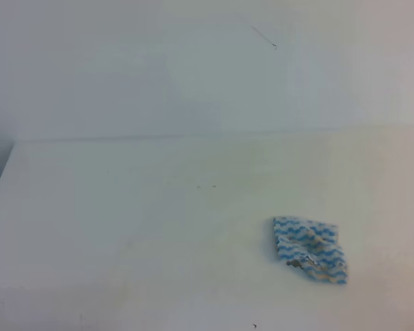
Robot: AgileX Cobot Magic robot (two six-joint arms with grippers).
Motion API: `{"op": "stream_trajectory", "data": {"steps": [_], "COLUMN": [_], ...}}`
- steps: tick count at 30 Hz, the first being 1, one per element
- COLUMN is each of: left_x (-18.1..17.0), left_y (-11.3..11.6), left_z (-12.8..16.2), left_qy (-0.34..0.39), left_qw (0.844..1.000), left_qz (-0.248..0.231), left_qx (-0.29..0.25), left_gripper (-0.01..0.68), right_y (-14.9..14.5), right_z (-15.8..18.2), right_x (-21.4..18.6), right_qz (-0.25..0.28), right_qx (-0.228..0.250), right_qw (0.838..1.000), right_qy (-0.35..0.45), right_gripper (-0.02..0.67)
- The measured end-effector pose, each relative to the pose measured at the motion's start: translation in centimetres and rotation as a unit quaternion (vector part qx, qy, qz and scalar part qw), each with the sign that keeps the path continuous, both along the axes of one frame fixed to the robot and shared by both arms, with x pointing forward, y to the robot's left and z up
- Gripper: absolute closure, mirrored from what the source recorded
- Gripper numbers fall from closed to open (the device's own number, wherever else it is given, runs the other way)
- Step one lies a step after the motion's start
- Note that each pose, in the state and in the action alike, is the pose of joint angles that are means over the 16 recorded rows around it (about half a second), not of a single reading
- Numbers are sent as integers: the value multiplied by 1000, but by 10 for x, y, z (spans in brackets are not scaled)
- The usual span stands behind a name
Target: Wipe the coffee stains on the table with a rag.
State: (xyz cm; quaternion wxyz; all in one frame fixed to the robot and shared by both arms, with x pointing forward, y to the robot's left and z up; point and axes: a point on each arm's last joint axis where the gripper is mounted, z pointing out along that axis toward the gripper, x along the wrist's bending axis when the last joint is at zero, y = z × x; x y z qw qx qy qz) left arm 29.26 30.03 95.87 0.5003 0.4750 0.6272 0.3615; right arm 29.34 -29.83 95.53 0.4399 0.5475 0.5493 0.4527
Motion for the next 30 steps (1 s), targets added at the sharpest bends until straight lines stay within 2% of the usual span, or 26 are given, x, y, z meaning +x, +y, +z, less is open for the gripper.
{"op": "stream_trajectory", "data": {"steps": [16, 30], "left_x": [0, 0], "left_y": [0, 0], "left_z": [0, 0], "left_qy": [0, 0], "left_qw": [1000, 1000], "left_qz": [0, 0], "left_qx": [-1, -1], "left_gripper": [674, 674], "right_y": [0, -1], "right_z": [-3, -5], "right_x": [0, 0], "right_qz": [-3, 8], "right_qx": [-4, -67], "right_qw": [1000, 998], "right_qy": [6, 20], "right_gripper": [650, 650]}}
